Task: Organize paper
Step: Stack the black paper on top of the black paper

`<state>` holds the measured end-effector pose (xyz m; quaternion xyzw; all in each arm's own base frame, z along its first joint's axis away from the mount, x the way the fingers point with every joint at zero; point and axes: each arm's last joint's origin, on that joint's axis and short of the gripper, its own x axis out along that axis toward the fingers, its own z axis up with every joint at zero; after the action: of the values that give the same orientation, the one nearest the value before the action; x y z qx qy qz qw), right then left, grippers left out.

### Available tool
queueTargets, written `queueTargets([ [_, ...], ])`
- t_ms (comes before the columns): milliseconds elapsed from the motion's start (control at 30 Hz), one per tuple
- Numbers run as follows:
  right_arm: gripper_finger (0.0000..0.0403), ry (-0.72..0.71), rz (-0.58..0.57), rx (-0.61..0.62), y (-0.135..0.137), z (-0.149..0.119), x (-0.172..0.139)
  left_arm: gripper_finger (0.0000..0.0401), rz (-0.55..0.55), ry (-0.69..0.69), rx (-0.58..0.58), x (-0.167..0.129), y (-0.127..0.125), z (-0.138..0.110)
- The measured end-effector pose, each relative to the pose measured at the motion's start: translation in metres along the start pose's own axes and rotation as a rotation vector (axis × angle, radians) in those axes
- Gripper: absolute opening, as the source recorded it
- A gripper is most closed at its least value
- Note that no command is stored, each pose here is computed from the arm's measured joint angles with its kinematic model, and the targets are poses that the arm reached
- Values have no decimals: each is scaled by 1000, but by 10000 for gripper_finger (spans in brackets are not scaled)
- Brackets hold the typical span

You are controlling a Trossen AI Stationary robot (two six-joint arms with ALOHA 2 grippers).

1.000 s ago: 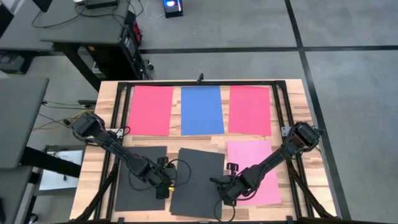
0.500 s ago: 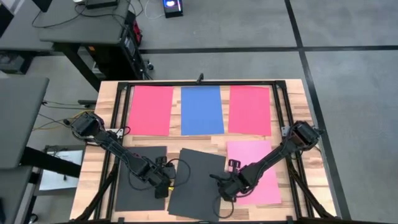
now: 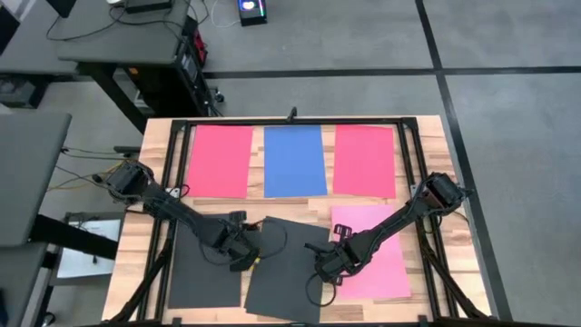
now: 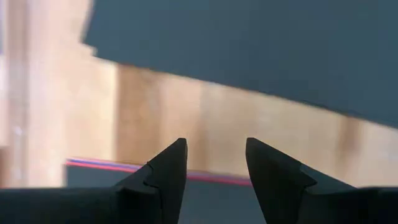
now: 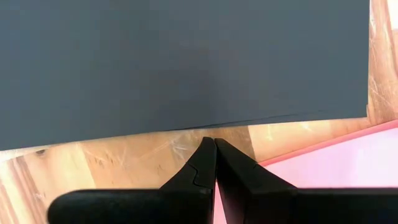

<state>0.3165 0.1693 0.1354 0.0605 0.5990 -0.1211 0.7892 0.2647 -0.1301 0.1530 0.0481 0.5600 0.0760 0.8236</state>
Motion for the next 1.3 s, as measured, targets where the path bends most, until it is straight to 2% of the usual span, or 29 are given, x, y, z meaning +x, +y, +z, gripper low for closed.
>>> queueTargets([
  [200, 0, 3, 4, -1, -6, 3, 3, 148, -19, 29, -8, 12, 28, 14],
  [367, 0, 8, 0, -12, -11, 7, 5, 148, -50, 74, -18, 21, 46, 14],
  [700, 0, 23, -16, -57, -29, 20, 11, 148, -110, 55, 21, 28, 56, 14],
  [1300, 0, 33, -71, -152, -63, 41, 20, 147, -110, 30, -40, 34, 73, 21],
])
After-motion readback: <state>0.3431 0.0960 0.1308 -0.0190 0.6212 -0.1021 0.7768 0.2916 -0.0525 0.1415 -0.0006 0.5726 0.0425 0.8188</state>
